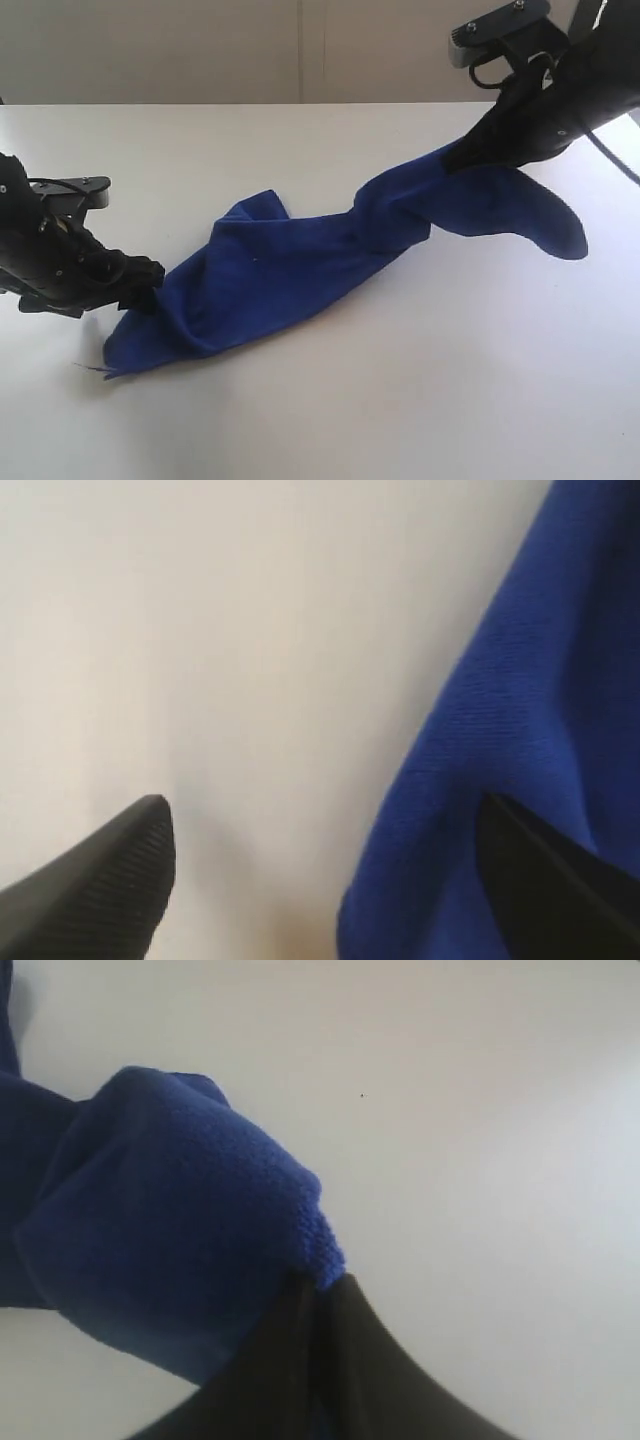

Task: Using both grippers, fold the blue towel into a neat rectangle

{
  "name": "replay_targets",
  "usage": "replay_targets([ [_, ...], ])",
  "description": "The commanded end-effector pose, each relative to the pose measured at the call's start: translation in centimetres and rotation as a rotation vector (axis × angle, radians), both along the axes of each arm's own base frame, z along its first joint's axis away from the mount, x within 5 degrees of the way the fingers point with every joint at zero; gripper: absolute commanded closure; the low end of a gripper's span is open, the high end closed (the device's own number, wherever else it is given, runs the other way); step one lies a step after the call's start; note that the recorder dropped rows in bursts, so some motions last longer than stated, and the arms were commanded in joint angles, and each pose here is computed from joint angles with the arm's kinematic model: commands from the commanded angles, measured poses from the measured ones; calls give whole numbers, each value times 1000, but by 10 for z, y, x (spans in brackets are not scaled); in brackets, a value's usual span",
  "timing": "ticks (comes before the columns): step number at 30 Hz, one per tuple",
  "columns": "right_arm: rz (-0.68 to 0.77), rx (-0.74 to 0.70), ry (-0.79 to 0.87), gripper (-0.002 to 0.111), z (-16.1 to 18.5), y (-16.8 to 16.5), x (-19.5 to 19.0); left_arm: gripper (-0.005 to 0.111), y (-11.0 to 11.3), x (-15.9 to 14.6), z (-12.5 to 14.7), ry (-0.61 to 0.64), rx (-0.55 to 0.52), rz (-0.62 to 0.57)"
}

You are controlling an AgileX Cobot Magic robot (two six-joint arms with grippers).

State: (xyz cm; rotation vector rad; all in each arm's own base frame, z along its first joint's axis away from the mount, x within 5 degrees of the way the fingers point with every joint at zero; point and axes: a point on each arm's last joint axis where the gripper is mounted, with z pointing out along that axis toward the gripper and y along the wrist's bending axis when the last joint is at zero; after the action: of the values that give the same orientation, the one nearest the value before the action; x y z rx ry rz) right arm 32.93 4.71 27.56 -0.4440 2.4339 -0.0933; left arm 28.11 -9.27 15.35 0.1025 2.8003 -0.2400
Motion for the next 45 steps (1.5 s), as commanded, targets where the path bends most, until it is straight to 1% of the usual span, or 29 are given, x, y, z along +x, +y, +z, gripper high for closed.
replay_targets([
  [1, -31, -12, 60, 108, -3, -5, -3, 24, -3, -1, -3, 20, -4, -3],
  [3, -52, -6, 100, 108, -11, -5, -1, 24, -3, -1, -3, 20, -4, -3],
  [5, -61, -7, 131, 104, -17, -5, 0, 24, -3, -1, -3, 20, -4, -3],
  [8, -75, -9, 177, 88, -25, -5, 0, 24, -3, -1, 3, 1, -10, -3],
  [9, -80, -9, 187, 78, -25, -5, 0, 24, -3, 0, 8, -17, -14, -7],
  [12, -82, -13, 205, 57, -25, -6, -3, 24, -4, 2, 23, -69, -29, -11],
  [14, -90, -7, 208, 49, -23, -6, -4, 24, -5, 5, 36, -111, -41, -12],
  [15, -103, 1, 208, 48, -21, -6, -6, 24, -6, 7, 43, -135, -48, -15],
  [19, -141, 30, 192, 48, -14, -6, -9, 24, -9, 17, 66, -213, -62, -36],
  [22, -190, 52, 197, 48, -17, -10, -7, 29, -11, 26, 73, -240, -69, -35],
  [25, -239, 62, 233, 48, -32, -17, 0, 38, -14, 33, 64, -229, -64, -33],
  [28, -253, 62, 307, 48, -56, -17, 8, 47, -18, 38, 46, -165, -78, -13],
  [30, -250, 81, 363, 50, -74, -13, 12, 53, -25, 37, 34, -116, -79, -23],
  [33, -195, 113, 421, 51, -95, -6, 18, 60, -40, 34, 21, -89, -66, -77],
  [37, -198, 118, 420, 51, -111, -5, 24, 70, -54, 33, 10, -98, -51, -138],
  [39, -198, 118, 419, 55, -114, -5, 25, 78, -54, 35, 5, -97, -47, -137],
  [41, -198, 118, 416, 65, -114, -5, 26, 87, -54, 36, 1, -89, -44, -136],
  [45, -198, 119, 413, 89, -114, -5, 26, 107, -54, 37, -11, -69, -25, -144],
])
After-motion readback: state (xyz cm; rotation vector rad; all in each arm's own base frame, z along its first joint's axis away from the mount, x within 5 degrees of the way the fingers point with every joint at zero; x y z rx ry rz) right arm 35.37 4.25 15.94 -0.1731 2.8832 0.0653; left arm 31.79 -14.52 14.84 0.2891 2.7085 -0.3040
